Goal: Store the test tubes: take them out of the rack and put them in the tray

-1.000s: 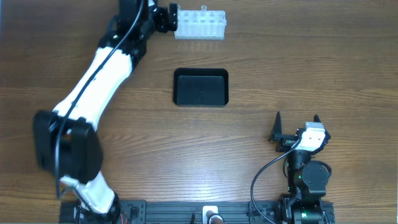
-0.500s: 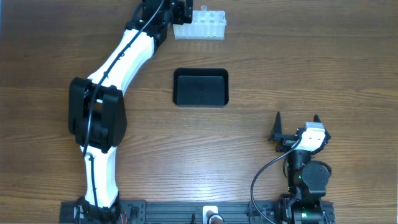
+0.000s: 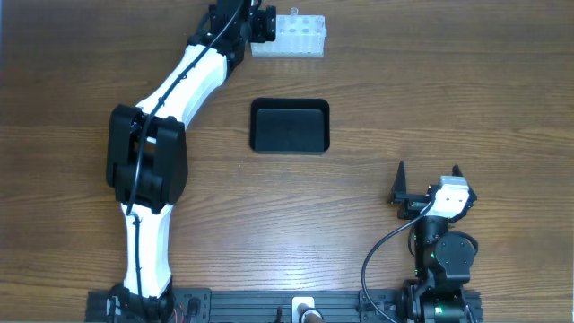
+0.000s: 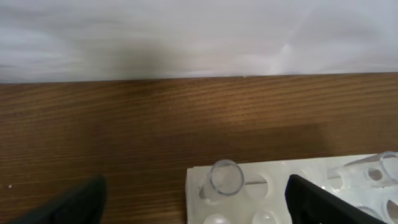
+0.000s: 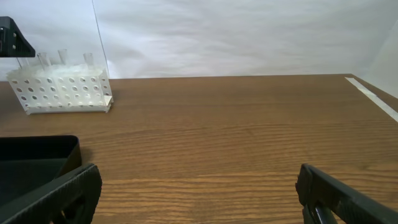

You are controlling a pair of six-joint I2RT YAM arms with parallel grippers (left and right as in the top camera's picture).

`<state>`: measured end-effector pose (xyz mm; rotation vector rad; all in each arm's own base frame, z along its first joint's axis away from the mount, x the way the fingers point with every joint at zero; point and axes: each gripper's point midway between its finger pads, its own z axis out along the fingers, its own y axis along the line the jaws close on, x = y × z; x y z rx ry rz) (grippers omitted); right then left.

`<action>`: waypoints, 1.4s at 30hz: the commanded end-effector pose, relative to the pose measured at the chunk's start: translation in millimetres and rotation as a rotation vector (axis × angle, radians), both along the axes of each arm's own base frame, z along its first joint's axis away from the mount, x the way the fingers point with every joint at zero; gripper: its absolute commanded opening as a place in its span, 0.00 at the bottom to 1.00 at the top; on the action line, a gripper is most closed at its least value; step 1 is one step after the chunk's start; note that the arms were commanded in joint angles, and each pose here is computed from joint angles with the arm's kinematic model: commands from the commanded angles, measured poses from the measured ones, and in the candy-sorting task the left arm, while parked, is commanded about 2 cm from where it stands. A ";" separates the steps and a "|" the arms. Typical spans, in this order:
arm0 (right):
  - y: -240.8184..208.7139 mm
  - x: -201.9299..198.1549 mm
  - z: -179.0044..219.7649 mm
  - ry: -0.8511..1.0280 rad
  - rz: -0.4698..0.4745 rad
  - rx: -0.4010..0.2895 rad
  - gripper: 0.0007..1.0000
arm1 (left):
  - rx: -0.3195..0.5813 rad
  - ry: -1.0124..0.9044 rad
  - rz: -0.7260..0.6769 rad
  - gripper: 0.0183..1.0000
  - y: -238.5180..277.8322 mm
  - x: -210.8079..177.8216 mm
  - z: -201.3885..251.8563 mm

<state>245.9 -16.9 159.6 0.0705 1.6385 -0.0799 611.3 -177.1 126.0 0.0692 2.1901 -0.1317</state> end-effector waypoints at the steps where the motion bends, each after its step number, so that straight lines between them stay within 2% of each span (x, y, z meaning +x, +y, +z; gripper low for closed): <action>1: -1.2 -0.3 -1.9 0.001 -0.004 0.003 0.99 | -0.008 -0.017 0.018 0.86 1.0 8.1 -1.4; 4: -1.1 -0.3 -1.9 0.001 -0.003 0.003 0.99 | -0.012 -0.030 0.018 0.85 -0.2 11.5 -2.8; 9: -1.1 -0.3 -1.9 0.001 -0.003 0.003 0.99 | -0.014 -0.033 0.015 0.76 -2.4 13.0 -5.2; 19: -1.1 -0.3 -1.9 0.001 -0.003 0.003 0.99 | -0.019 -0.042 -0.003 0.67 -14.9 17.2 -6.4; 32: -1.1 -0.3 -1.9 0.001 -0.003 0.003 0.99 | -0.021 -0.046 -0.007 0.38 -17.6 17.2 -4.4; 42: -1.1 -0.3 -1.9 0.001 -0.003 0.003 0.99 | -0.021 -0.045 -0.007 0.27 -17.5 17.1 -4.6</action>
